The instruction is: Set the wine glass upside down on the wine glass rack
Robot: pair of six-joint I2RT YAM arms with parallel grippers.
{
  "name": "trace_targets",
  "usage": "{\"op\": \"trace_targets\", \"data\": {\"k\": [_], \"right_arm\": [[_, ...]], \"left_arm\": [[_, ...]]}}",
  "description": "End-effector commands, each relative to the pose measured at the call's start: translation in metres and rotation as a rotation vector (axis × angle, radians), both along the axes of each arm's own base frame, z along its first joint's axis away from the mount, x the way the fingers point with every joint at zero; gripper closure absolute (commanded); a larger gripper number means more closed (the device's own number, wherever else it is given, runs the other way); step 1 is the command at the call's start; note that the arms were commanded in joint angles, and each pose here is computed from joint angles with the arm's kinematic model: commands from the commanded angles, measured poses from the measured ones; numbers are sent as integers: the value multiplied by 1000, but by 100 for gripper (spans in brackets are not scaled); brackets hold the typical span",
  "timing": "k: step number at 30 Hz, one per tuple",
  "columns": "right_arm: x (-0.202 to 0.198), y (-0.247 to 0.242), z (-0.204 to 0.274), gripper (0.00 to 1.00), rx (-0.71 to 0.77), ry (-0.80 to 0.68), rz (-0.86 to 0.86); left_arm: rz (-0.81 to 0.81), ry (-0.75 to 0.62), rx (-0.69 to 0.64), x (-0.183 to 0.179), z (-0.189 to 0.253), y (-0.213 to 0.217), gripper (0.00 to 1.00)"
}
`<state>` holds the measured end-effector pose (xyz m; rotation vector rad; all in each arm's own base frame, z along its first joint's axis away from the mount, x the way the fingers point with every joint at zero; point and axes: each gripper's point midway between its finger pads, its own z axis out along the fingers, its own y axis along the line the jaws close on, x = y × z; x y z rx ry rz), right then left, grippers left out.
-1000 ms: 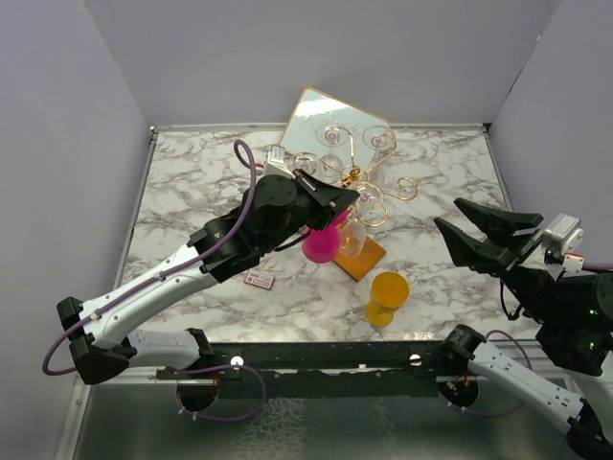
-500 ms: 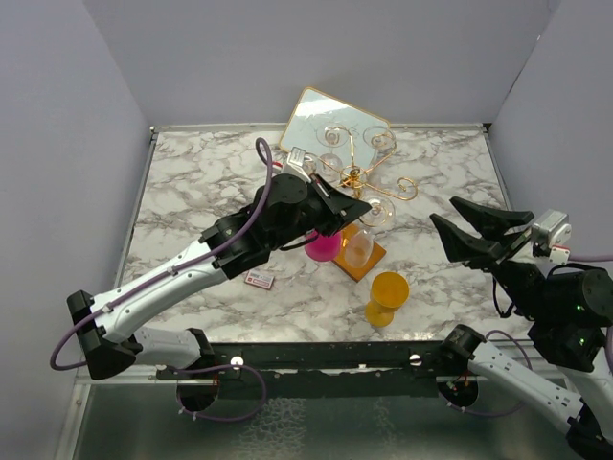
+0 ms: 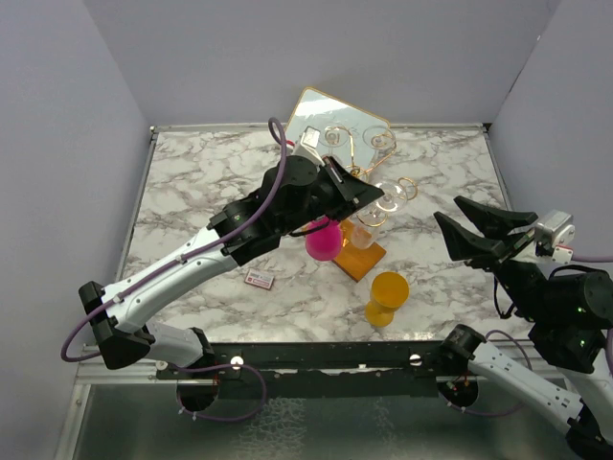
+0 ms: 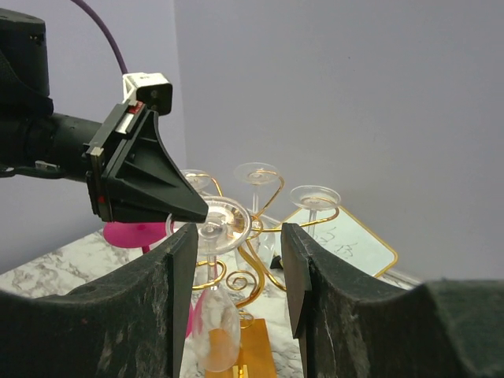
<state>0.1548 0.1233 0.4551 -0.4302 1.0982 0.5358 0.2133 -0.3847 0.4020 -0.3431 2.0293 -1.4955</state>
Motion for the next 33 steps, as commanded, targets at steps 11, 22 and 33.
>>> {"op": "trace_targets", "data": {"k": [11, 22, 33], "right_arm": [[-1, -13, 5, 54, 42, -3, -44], [-4, -15, 4, 54, 54, 4, -35], [-3, -16, 1, 54, 84, 39, -37]], "left_arm": [[7, -109, 83, 10, 7, 0, 95], [20, -159, 169, 19, -3, 0, 87], [26, -194, 270, 24, -16, 6, 80]]}}
